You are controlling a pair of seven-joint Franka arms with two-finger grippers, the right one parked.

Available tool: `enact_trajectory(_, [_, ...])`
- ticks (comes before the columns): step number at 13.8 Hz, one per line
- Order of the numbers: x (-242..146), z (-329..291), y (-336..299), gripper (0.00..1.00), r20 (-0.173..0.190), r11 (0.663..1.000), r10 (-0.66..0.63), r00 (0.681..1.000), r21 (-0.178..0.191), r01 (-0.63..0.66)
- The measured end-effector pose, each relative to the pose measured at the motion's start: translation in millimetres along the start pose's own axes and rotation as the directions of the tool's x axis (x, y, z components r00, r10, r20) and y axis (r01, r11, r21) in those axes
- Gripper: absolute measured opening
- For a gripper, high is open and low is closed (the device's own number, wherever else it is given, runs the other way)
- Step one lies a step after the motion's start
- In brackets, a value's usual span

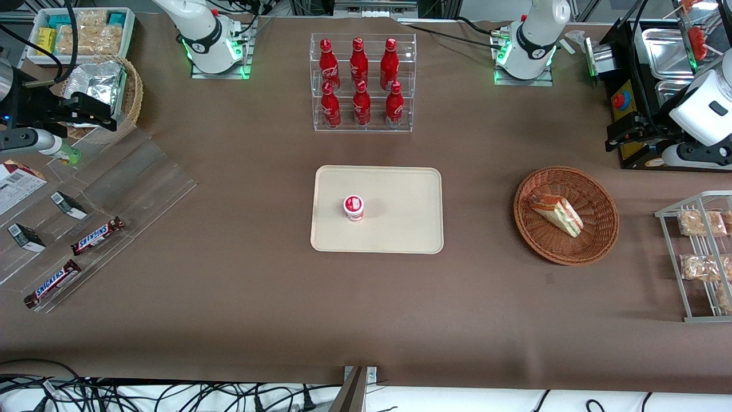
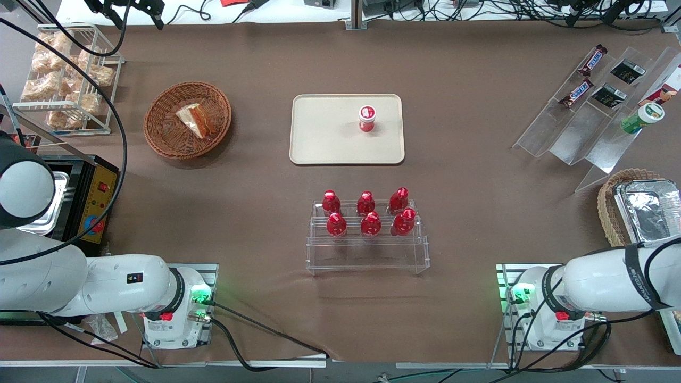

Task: Place sandwich from basket to tray
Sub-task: 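Lower the open left gripper over the wrapped sandwich in the basket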

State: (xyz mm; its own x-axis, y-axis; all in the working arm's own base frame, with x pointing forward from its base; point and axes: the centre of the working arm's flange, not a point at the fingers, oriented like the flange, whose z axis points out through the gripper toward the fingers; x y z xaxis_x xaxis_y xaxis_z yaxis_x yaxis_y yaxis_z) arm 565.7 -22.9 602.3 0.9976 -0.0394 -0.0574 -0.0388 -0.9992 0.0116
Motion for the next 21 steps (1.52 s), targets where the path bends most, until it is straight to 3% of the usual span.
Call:
enact_trajectory(4, [5.6,10.0,-6.2,1.0,0.017,1.0,-0.009,1.0,0.0,0.009])
enact_trajectory(6, [14.4,24.1,-15.2,1.0,0.028,0.999,-0.038,0.999,0.017,0.037])
enact_trajectory(8, [23.9,47.2,-21.8,1.0,0.036,0.994,-0.101,0.994,0.043,0.099])
enact_trajectory(11, [32.7,92.6,-24.0,1.0,0.033,0.974,-0.223,0.974,0.05,0.221])
enact_trajectory(14, [32.4,131.0,-29.9,1.0,0.015,0.926,-0.369,0.929,0.085,0.367])
enact_trajectory(16, [31.3,155.5,-29.8,1.0,-0.007,0.886,-0.458,0.889,0.086,0.457])
enact_trajectory(21, [21.0,223.8,-23.4,1.0,-0.091,0.75,-0.646,0.758,0.108,0.653])
